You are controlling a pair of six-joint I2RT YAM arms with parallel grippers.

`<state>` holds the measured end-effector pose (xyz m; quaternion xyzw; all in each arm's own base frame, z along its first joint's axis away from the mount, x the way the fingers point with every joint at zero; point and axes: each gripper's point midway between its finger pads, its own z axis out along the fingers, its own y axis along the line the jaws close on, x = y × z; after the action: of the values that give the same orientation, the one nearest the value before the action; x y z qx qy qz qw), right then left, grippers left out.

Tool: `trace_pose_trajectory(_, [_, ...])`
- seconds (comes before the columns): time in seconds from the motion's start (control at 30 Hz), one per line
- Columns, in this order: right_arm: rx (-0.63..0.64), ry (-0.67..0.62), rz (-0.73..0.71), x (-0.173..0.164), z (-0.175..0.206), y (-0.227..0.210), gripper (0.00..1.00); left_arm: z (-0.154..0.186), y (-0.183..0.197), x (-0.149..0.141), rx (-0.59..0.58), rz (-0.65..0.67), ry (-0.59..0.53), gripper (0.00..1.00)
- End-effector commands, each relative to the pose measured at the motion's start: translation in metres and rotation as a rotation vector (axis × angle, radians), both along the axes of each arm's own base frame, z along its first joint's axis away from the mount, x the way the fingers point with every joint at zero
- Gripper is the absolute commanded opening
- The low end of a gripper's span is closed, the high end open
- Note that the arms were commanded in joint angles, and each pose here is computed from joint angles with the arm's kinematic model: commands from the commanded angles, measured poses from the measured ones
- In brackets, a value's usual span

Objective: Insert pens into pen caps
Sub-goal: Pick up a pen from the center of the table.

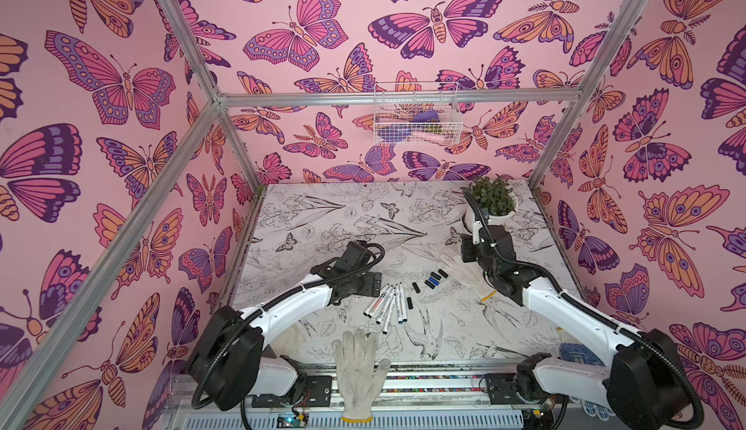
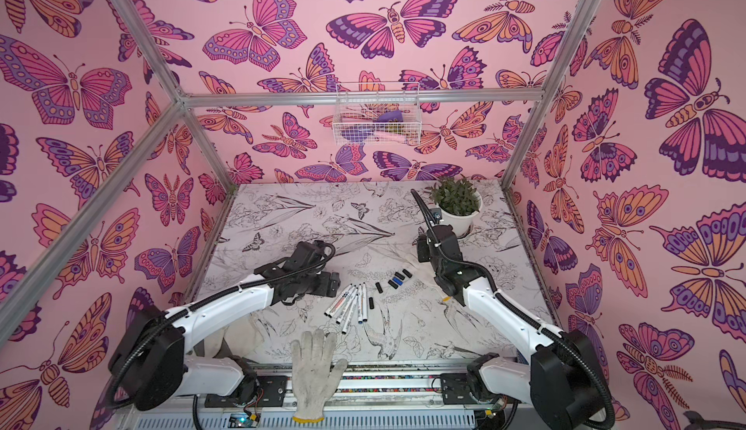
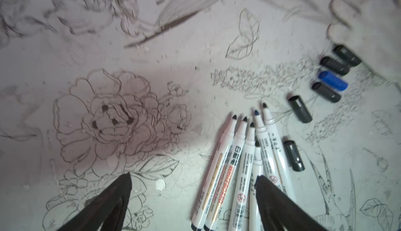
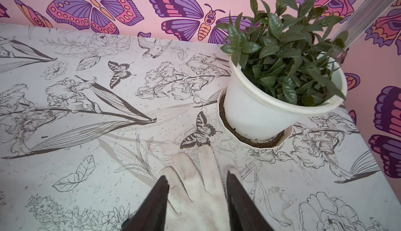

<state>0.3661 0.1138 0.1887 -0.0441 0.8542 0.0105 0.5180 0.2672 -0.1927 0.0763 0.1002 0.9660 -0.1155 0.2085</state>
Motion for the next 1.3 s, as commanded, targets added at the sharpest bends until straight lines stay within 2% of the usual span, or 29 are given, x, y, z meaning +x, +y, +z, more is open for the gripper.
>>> trace_pose_trajectory(0.0, [-0.004,-0.015,-0.008,-0.001,0.009,-0.002,0.46,-0.014,0.002,-0.043,0.052,-0.045,0.208,0.89])
trace_pose_trajectory(0.2, [0.009,-0.004,-0.005,-0.001,0.006,0.0,0.46,-0.012,-0.009,-0.063,0.133,-0.13,0.209,0.77])
trace_pose_trajectory(0.3, [0.007,-0.006,-0.011,-0.001,0.006,-0.001,0.46,-0.015,-0.006,-0.062,0.179,-0.116,0.18,0.65])
trace_pose_trajectory(0.43, [0.015,-0.005,0.001,0.0,0.006,0.002,0.46,-0.021,-0.005,-0.05,0.217,-0.071,0.17,0.64])
trace_pose_trajectory(0.6, [0.014,-0.003,-0.012,-0.002,0.005,-0.001,0.46,-0.029,-0.013,-0.038,0.247,-0.116,0.187,0.64])
trace_pose_trajectory(0.63, [0.017,-0.005,-0.01,-0.002,0.005,-0.001,0.45,-0.031,-0.013,-0.035,0.253,-0.117,0.189,0.63])
trace_pose_trajectory(0.7, [0.019,-0.008,-0.001,-0.002,0.006,0.0,0.45,-0.032,-0.012,-0.03,0.253,-0.103,0.192,0.54])
trace_pose_trajectory(0.87, [0.023,-0.006,-0.006,-0.003,0.005,0.0,0.46,-0.031,-0.012,-0.014,0.219,-0.081,0.189,0.52])
trace_pose_trajectory(1.27, [0.016,-0.004,-0.018,-0.003,0.003,-0.003,0.46,-0.047,-0.014,-0.016,0.243,-0.124,0.235,0.49])
